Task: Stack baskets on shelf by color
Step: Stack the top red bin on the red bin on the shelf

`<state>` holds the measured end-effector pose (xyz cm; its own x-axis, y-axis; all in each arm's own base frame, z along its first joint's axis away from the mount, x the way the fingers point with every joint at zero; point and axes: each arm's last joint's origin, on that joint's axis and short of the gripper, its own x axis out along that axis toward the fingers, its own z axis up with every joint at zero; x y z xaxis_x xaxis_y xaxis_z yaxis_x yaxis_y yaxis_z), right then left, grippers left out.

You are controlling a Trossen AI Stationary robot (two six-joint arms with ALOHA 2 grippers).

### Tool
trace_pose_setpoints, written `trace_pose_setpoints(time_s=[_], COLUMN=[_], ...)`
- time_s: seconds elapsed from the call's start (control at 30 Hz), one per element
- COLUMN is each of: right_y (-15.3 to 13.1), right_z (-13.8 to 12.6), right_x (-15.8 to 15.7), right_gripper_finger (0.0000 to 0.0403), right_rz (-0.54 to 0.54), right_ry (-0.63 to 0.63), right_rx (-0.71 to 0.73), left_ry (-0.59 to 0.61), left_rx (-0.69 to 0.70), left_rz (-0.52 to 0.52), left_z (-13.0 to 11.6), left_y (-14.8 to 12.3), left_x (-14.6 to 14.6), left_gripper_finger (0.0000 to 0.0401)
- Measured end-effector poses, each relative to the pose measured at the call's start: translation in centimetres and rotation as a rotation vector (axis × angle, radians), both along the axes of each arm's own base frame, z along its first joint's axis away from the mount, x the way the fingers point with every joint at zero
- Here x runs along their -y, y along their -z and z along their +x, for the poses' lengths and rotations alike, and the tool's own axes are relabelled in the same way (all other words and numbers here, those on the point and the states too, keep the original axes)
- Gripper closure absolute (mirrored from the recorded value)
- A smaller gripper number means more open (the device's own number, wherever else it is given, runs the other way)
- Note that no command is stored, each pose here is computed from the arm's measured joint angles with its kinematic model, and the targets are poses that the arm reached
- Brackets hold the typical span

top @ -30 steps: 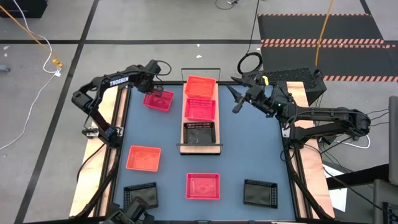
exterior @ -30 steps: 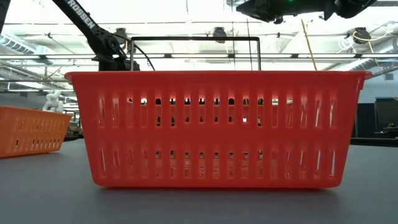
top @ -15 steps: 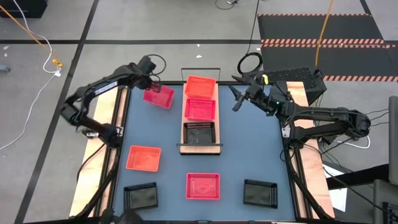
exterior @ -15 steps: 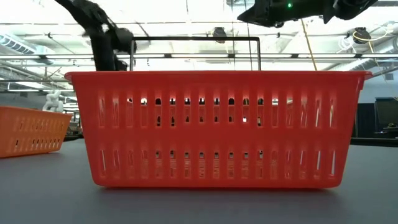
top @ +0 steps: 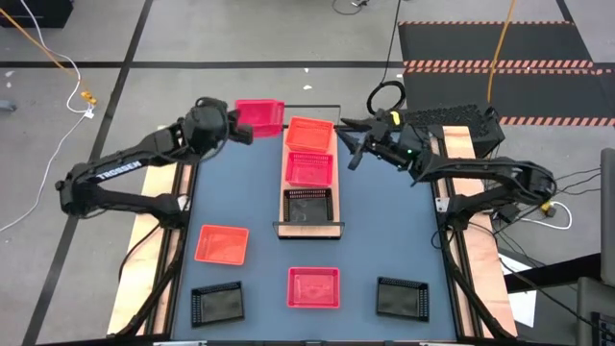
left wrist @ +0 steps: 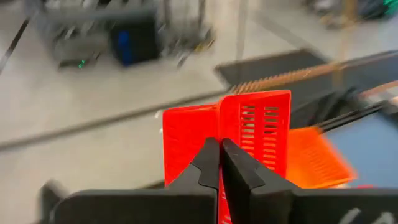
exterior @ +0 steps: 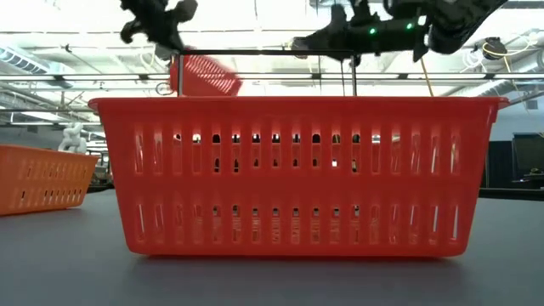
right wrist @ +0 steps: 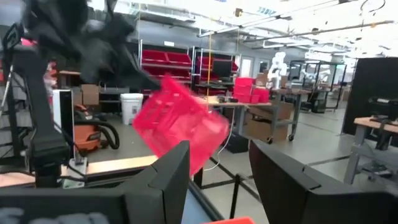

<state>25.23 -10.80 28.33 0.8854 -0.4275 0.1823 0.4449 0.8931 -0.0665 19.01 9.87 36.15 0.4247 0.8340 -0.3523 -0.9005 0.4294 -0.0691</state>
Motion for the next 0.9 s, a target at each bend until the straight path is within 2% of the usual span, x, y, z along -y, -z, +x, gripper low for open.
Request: trace_pose_setpoints(time_s=[0.2,0.37,0.6,0.8,0.9], right_y=[1.3,1.0,1.1,1.2,1.2], right_z=[1.1,1.1,1.5,1.3,1.3], right_x=[0.5,0.2,0.1,0.6,0.6], right_gripper_finger=[0.0243,0.0243,0.0243,0.0243,0.0243], right_rz=[0.012,0.017,0.021,0.02,0.005], right_ry=[-0.003,-0.012,-0.069,0.051,0.056], right_rx=[0.005,0.023,0.014,-0.003,-0.014], left_ry=[0.151,0.186,0.23,0.246,0.254], left_rx=[0.025,0.022,0.055,0.062,0.072], left_rz=[0.16,0.233,0.286,0.295,0.294], left_z=[3.6,5.9,8.1,8.9,8.9], left_y=[-0.8,-0.6,-0.2,0.1,0.1], left_x=[3.4,5.0,5.9,6.2,6.3], left_gripper_finger=[0.0397,0.0398,0.0398,0.0398,0.0397])
